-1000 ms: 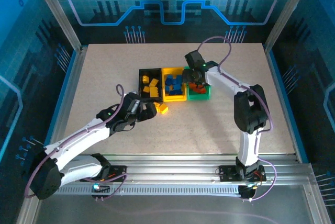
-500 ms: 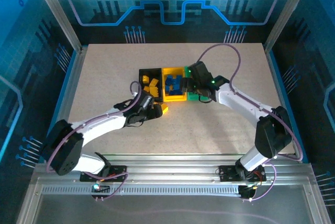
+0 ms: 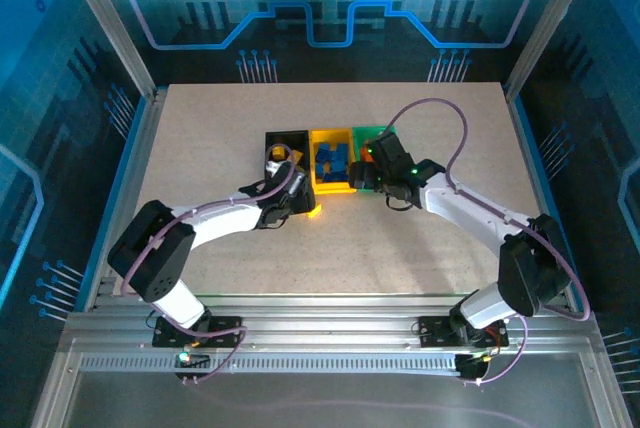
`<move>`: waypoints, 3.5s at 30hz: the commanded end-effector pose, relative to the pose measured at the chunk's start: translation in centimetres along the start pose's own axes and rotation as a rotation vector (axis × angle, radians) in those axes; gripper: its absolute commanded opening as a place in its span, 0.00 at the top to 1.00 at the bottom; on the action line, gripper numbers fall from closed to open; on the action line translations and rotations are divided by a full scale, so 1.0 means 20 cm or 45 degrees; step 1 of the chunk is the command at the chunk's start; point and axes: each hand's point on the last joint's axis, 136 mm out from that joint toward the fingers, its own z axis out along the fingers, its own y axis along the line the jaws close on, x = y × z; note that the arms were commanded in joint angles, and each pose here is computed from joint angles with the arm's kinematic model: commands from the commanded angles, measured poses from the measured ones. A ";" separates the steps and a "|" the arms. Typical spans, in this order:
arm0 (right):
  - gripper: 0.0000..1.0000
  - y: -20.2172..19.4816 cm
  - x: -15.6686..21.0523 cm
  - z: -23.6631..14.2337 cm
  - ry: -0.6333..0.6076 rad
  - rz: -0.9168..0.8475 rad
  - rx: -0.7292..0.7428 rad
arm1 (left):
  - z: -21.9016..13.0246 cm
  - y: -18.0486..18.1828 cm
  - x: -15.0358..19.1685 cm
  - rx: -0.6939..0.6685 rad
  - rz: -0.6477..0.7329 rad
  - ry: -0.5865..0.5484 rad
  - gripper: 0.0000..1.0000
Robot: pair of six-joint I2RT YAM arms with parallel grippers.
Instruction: Sort the legos into containers by color
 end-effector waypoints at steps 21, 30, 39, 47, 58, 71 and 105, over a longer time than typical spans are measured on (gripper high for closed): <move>0.11 -0.05 0.02 -0.03 -0.025 0.055 0.011 | -0.23 0.02 0.06 0.037 0.036 -0.062 0.69; 0.11 -0.06 0.07 0.00 -0.005 0.078 0.010 | -0.46 0.01 -0.34 0.030 -0.050 -0.219 0.70; 0.11 -0.11 0.08 -0.06 -0.011 0.090 0.021 | -0.13 -0.01 -0.68 -0.109 -0.059 -0.192 0.65; 0.10 -0.12 0.07 -0.10 -0.030 0.104 0.011 | -0.15 -0.14 -0.72 0.006 -0.042 -0.178 0.12; 0.09 -0.16 0.09 -0.07 -0.019 0.132 0.015 | -0.26 -0.28 0.01 0.223 0.218 0.100 0.01; 0.09 -0.16 0.07 -0.10 -0.035 0.147 0.007 | -0.01 -0.18 0.16 -0.041 0.465 0.144 0.16; 0.09 -0.21 0.07 -0.14 -0.049 0.176 0.021 | -0.25 0.00 -0.39 -0.047 0.034 -0.135 0.64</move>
